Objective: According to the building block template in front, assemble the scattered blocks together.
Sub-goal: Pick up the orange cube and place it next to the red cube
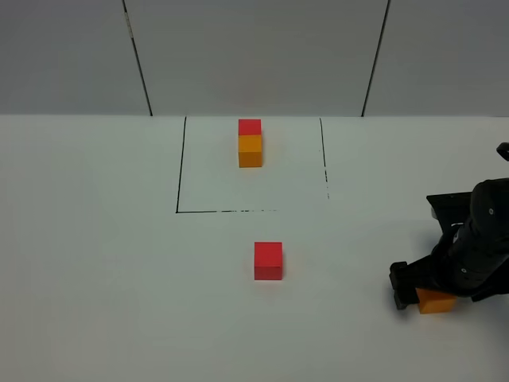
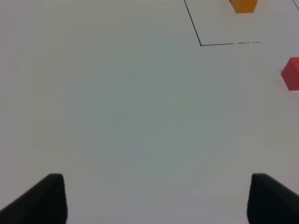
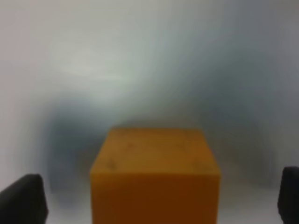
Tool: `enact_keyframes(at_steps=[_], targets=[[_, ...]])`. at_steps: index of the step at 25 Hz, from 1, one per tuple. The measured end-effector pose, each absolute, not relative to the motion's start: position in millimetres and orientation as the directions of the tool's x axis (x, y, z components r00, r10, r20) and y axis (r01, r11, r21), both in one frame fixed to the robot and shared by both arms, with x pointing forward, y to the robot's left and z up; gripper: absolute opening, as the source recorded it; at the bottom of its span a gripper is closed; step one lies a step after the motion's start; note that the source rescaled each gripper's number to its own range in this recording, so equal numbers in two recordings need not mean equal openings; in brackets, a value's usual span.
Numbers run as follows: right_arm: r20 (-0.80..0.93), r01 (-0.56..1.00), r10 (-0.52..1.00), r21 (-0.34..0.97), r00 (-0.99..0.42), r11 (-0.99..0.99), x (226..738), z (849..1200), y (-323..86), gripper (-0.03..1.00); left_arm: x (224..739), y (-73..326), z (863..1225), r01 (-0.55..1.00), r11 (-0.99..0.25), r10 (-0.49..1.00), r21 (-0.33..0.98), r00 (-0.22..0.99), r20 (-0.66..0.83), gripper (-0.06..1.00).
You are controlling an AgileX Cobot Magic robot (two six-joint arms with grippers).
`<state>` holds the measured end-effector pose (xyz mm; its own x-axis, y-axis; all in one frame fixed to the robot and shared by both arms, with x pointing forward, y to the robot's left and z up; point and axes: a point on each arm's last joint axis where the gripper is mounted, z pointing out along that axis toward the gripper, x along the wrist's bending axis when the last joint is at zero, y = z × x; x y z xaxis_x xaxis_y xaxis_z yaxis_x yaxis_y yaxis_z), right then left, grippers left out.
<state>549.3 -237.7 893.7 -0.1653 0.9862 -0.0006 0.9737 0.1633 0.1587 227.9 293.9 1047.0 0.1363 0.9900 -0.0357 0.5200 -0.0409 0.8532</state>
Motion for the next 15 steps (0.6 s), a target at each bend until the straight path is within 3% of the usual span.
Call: enact_keyframes(at_steps=[15], targets=[[0.003,0.976,0.985,0.139,-0.17,0.168,550.5,884.5,-237.0,1.0,227.9,293.9,1047.0,0.52,-0.04,0.99,0.853,0.136,-0.037,0.65]])
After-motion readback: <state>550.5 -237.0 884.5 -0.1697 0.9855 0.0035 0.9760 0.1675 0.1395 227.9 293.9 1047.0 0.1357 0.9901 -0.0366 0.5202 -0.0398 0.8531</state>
